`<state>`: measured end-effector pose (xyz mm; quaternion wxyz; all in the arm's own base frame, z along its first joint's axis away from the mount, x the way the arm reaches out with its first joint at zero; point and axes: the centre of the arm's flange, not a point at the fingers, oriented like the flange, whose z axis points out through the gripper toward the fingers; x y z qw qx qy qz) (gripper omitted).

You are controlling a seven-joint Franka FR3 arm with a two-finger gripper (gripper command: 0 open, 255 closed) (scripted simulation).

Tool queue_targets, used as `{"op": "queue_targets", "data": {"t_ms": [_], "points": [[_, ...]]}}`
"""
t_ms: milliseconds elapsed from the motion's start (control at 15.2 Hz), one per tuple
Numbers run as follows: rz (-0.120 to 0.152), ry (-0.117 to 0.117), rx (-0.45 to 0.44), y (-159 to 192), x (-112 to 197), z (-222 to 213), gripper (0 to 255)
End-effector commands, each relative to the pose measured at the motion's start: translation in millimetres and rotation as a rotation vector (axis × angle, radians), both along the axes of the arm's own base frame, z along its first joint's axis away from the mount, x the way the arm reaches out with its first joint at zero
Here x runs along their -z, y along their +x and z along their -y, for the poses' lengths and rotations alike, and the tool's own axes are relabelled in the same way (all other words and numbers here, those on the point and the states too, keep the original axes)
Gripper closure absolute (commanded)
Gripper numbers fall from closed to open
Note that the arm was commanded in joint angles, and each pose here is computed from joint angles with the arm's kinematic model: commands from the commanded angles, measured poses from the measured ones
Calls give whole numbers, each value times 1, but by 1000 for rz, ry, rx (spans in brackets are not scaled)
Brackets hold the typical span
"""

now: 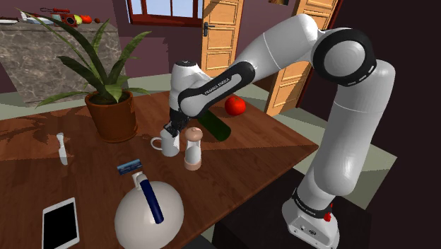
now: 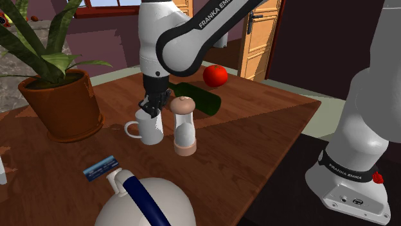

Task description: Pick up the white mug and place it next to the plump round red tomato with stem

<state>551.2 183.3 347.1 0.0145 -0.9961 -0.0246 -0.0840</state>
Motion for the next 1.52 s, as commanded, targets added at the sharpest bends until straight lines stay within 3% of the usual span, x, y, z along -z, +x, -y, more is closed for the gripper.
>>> {"op": "queue_targets", "data": {"t_ms": [0,1452], "points": [[0,0,0,0,-5,0,255],[0,0,0,0,-121,0,255]]}}
